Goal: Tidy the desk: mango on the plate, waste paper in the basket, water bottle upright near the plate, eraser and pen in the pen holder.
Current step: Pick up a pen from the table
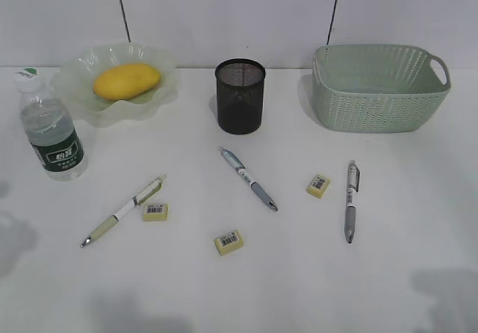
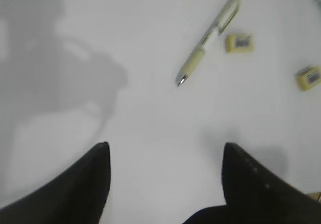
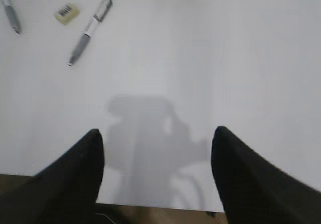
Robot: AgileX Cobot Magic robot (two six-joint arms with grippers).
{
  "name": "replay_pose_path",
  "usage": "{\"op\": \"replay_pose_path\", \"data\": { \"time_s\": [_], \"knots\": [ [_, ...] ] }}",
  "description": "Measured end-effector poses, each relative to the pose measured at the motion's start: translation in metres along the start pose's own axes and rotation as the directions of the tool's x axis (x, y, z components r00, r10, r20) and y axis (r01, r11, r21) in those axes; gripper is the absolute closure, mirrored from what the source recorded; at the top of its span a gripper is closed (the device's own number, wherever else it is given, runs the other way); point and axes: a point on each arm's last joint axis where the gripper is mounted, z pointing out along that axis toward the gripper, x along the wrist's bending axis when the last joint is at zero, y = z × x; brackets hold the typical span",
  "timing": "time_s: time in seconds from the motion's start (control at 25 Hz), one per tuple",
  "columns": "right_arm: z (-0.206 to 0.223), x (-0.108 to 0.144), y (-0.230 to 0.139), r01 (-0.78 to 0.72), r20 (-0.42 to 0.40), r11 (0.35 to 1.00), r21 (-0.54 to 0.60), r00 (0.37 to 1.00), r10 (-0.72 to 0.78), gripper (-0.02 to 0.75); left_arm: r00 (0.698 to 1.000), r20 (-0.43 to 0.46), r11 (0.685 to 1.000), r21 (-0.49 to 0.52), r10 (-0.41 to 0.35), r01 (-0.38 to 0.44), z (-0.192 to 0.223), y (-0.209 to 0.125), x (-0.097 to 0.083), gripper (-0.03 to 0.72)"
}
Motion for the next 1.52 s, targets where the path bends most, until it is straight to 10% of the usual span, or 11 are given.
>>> {"op": "replay_pose_path", "data": {
  "time_s": [0.52, 1.52],
  "knots": [
    [0.047, -0.005, 0.070, -0.036, 0.013, 0.997, 0.070, 0.999, 0.035, 0.209, 0.994, 0.082, 0.937, -0.349, 0.065, -0.032, -0.077, -0.049, -0.005, 0.165],
    [0.158, 0.013, 0.128, -0.114, -0.032, 0.888, 0.445, 0.989, 0.143, 0.209, 0.991, -0.084, 0.889, -0.438, 0.108, -0.134, -0.076, -0.122, 0.023, 0.226]
  ]
}}
